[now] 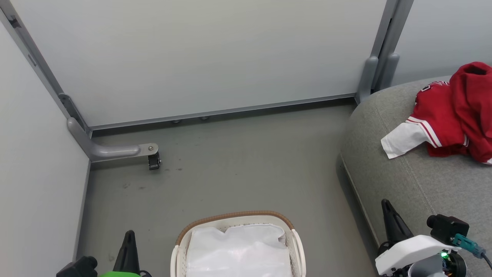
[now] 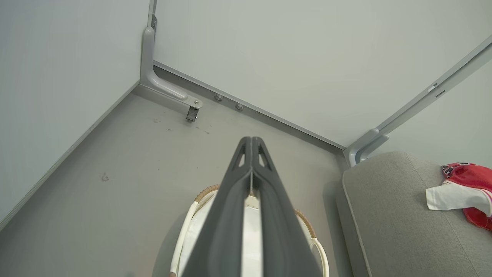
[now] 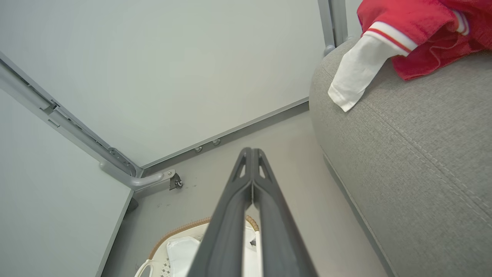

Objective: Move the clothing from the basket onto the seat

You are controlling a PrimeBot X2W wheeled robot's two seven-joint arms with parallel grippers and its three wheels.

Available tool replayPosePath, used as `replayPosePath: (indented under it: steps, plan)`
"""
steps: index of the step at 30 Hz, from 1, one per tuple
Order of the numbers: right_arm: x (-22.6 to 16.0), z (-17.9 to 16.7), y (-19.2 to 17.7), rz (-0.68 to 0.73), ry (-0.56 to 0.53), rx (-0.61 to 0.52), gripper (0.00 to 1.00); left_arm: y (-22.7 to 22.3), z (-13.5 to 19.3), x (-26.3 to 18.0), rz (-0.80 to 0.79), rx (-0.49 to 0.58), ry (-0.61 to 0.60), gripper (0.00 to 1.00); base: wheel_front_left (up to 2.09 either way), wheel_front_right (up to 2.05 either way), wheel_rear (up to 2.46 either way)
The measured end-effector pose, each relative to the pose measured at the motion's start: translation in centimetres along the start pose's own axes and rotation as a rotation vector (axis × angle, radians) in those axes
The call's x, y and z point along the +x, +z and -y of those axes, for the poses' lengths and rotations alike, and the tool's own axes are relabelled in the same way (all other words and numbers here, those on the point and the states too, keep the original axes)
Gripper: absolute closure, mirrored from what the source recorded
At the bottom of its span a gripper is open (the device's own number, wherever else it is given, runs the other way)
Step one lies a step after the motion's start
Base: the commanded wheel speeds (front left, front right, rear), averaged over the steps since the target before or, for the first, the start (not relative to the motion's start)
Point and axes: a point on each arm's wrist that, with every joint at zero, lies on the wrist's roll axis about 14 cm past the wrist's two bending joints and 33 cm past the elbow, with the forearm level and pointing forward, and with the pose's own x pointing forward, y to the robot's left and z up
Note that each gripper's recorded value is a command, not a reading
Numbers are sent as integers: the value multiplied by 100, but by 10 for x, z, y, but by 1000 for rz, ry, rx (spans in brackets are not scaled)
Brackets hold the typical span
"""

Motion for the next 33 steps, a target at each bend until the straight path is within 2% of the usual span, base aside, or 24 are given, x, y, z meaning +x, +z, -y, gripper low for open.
replayPosePath:
  steps: [33]
  plan:
    - [11, 6, 11, 4, -42, 460, 100, 29, -5, 17, 37, -421, 15, 100, 0, 0, 0]
